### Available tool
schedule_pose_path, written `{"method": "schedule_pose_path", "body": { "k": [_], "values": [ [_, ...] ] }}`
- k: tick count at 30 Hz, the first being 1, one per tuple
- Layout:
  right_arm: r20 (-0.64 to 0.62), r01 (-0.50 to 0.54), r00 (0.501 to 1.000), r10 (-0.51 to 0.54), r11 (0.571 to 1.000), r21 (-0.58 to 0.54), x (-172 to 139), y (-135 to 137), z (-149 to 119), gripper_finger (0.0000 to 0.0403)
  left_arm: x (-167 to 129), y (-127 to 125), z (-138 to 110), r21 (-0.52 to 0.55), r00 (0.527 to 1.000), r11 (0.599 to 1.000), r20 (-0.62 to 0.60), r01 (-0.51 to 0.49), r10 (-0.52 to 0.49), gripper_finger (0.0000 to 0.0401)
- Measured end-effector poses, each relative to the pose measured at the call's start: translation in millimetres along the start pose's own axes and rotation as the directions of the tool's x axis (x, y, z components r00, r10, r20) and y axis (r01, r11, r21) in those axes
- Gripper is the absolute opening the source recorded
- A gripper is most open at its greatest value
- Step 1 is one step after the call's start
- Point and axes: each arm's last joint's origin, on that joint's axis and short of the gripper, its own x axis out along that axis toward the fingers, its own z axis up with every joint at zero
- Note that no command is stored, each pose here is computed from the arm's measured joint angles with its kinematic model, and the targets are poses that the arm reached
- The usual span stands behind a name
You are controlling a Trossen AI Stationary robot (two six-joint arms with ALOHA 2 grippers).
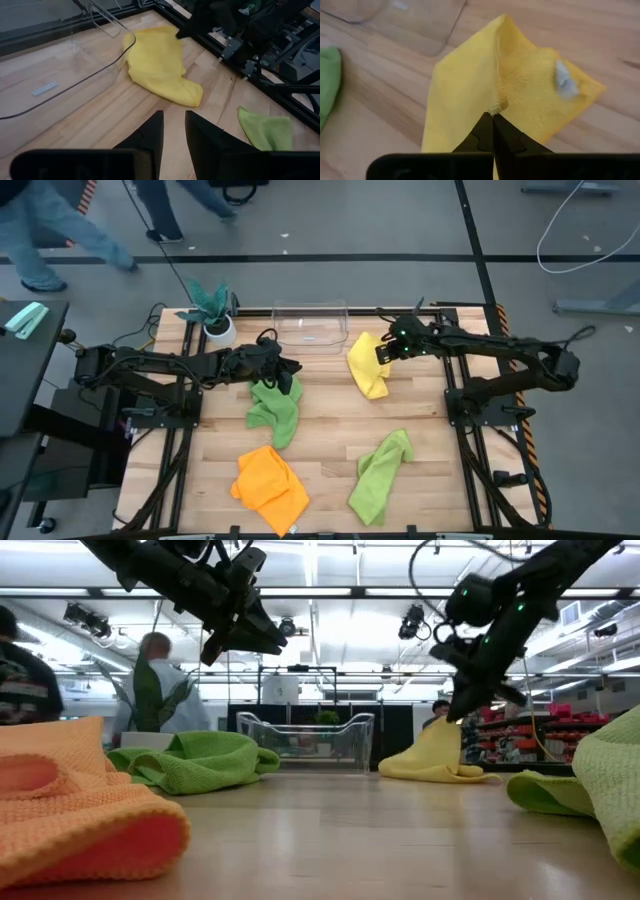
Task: Fold microfiber towels
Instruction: Fold the yellow towel
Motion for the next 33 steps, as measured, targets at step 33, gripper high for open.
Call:
{"method": "schedule_pose_path", "body": {
  "k": [33],
  "values": [
    [-0.239,-0.082,0.971,-0.006,0.930,-0.358,-164,118,-47,0.0000,106,16,77,0.088,0.936,0.941,-0.162,0.328,-0.311,0.0107]
  ]
}}
